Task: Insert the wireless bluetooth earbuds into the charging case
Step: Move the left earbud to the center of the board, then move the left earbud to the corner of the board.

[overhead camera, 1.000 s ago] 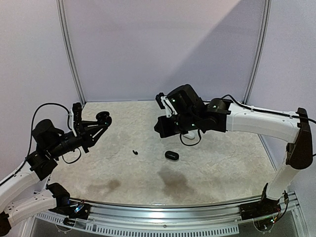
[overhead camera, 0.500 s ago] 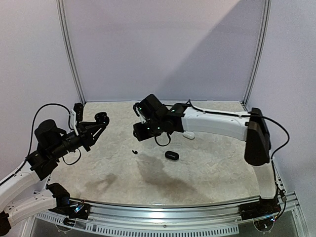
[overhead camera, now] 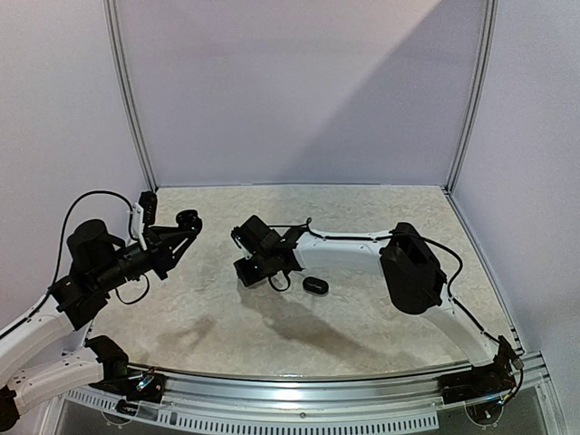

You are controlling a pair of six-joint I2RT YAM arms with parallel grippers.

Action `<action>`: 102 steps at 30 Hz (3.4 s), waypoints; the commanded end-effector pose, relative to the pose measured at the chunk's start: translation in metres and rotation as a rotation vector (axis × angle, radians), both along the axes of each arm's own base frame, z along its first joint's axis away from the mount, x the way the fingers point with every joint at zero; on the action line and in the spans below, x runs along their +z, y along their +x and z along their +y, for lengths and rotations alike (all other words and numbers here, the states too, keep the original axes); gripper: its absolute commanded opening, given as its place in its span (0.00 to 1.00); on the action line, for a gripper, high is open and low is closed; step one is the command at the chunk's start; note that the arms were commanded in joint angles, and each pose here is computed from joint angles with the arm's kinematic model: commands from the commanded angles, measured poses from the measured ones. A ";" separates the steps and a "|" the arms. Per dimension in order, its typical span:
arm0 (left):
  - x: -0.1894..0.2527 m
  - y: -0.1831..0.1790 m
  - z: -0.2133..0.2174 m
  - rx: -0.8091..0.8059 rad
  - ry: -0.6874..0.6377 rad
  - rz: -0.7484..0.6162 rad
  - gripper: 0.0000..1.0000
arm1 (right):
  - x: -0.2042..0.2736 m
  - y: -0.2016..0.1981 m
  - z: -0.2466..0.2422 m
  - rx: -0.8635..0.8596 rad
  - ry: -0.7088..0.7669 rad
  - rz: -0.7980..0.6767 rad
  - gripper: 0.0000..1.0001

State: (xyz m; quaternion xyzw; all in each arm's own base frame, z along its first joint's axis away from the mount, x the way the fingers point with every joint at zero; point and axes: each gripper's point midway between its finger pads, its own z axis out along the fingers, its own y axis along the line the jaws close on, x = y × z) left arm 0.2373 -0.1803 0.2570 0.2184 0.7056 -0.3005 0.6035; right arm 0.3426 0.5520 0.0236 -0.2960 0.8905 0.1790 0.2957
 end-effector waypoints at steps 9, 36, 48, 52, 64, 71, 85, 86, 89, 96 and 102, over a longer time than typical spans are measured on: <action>0.002 0.004 0.001 0.008 0.004 -0.009 0.00 | -0.040 -0.033 -0.003 0.142 -0.114 0.044 0.29; -0.005 0.005 0.002 0.009 0.038 -0.002 0.00 | -0.050 -0.217 -0.058 0.693 -0.161 0.436 0.10; -0.007 0.005 0.001 0.006 0.042 -0.002 0.00 | -0.048 -0.256 -0.097 0.875 -0.320 0.465 0.18; -0.007 0.005 0.001 0.004 0.043 0.000 0.00 | -0.038 -0.247 -0.087 0.857 -0.322 0.423 0.29; -0.008 0.004 0.000 -0.002 0.041 -0.001 0.00 | 0.056 -0.186 -0.039 0.497 -0.097 0.179 0.45; -0.007 0.003 0.000 -0.003 0.038 -0.008 0.00 | 0.050 -0.192 -0.076 0.024 -0.045 0.383 0.27; -0.007 0.000 -0.003 -0.027 0.019 0.004 0.00 | 0.028 -0.240 -0.081 -0.304 -0.076 0.634 0.46; -0.007 0.000 -0.003 -0.029 0.019 0.003 0.00 | 0.022 -0.240 -0.081 -0.312 -0.092 0.639 0.46; -0.008 0.000 -0.004 -0.032 0.022 0.002 0.00 | 0.008 -0.242 -0.083 -0.328 -0.129 0.651 0.46; -0.006 0.003 -0.007 -0.041 0.008 0.005 0.00 | -0.006 -0.232 -0.078 -0.362 -0.150 0.609 0.40; -0.006 0.001 -0.008 -0.051 0.005 0.006 0.00 | -0.014 -0.233 -0.077 -0.383 -0.159 0.591 0.29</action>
